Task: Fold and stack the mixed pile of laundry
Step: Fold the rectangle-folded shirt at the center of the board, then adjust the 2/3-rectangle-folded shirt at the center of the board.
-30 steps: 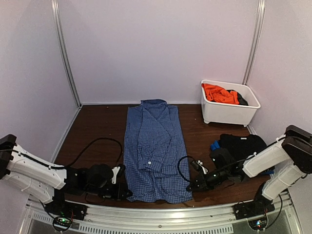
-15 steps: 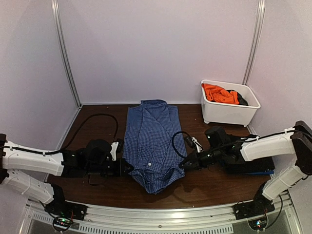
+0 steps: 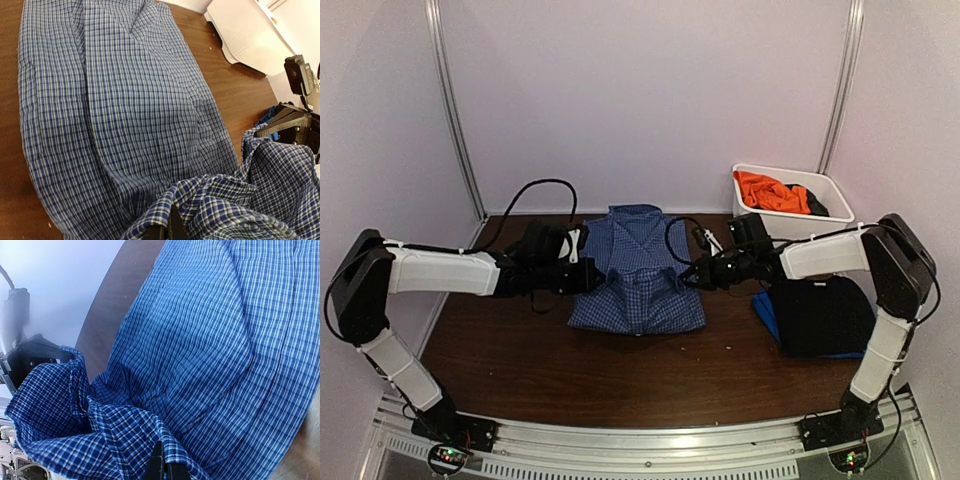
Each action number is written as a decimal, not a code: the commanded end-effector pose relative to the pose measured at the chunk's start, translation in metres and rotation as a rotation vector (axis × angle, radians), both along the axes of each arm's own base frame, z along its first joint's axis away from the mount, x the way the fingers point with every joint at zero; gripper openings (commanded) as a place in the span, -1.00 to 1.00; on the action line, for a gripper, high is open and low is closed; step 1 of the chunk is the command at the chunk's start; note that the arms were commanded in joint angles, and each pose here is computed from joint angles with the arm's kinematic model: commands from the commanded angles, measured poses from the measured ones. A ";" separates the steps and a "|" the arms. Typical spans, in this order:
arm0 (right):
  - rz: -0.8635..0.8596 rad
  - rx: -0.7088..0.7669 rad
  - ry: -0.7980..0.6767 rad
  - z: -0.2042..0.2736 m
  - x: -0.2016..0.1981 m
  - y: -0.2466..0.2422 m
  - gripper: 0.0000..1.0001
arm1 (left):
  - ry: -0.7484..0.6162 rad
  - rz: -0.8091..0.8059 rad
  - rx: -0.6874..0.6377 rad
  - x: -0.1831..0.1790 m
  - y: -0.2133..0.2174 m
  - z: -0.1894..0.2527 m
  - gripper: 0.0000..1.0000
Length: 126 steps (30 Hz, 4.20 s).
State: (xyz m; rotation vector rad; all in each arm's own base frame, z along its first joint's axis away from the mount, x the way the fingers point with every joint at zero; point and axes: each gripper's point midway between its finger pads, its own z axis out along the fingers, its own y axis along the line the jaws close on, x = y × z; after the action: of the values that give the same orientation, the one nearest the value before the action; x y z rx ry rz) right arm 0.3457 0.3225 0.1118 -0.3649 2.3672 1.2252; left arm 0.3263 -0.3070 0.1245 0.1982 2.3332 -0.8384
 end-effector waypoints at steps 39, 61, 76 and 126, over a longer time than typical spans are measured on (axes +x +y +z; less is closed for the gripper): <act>-0.104 0.019 -0.248 0.078 0.148 -0.029 0.46 | -0.200 0.147 0.076 0.155 0.070 0.057 0.45; 0.061 -0.025 -0.020 -0.060 0.095 0.013 -0.15 | 0.048 -0.042 -0.029 0.099 -0.002 -0.077 0.09; 0.123 -0.073 0.112 -0.072 -0.057 0.000 -0.18 | 0.177 -0.120 -0.067 -0.054 0.017 -0.091 -0.01; 0.307 0.300 0.162 0.044 -0.156 0.042 0.99 | 0.028 -0.519 -0.357 -0.153 -0.068 0.030 0.95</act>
State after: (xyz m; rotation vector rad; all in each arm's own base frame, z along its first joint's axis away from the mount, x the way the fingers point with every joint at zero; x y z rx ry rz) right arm 0.2124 0.3522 0.1456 -0.6302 2.2819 1.6176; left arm 0.2017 -0.3623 0.1608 0.6740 2.1002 -1.3633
